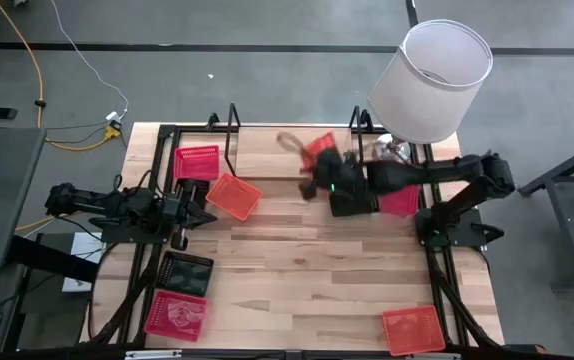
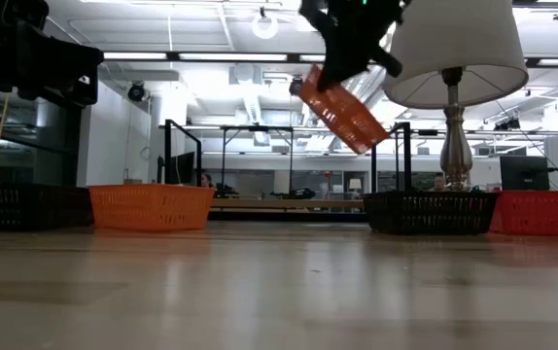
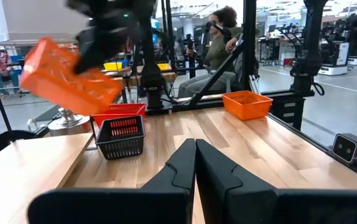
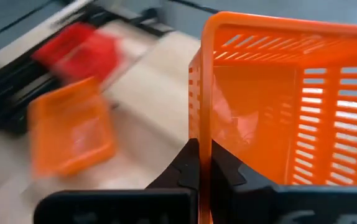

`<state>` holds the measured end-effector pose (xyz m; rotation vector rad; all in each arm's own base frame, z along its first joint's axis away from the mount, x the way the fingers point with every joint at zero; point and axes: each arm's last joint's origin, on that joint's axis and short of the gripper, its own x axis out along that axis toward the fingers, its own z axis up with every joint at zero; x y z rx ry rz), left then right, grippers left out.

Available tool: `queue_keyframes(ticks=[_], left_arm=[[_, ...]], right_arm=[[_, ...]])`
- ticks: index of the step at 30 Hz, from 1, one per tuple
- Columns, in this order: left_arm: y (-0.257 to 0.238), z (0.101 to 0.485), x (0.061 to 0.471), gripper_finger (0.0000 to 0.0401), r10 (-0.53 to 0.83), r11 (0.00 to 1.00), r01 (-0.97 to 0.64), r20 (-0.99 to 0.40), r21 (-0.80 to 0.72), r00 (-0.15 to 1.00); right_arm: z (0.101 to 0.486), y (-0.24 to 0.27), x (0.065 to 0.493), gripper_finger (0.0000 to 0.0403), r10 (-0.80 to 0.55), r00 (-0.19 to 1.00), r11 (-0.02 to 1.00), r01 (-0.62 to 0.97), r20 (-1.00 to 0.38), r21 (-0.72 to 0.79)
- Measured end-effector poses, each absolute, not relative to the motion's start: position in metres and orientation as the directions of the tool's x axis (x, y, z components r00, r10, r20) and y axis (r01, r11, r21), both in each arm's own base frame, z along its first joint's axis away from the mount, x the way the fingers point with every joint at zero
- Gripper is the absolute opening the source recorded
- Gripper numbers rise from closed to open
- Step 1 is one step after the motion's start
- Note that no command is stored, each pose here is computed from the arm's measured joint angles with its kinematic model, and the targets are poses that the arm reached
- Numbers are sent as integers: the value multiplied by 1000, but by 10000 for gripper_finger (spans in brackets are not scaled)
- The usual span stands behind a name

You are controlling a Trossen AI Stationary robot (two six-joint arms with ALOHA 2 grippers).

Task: Stack baskets on shelf by color
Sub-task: Put the middle orange basket on the shelf

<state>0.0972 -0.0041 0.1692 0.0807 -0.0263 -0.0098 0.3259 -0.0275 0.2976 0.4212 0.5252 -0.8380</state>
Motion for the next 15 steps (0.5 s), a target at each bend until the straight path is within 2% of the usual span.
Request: queue_keyframes(ticks=[6,15], left_arm=[[-4,169,97,3,-10,997,8,26,81,1000],[-4,169,97,3,-10,997,8,25,81,1000]], right_arm=[[291,-81,318,0,-658,433,434,887,-616,161],[246,-106,338,0,-594,369,419,900,-715,116]])
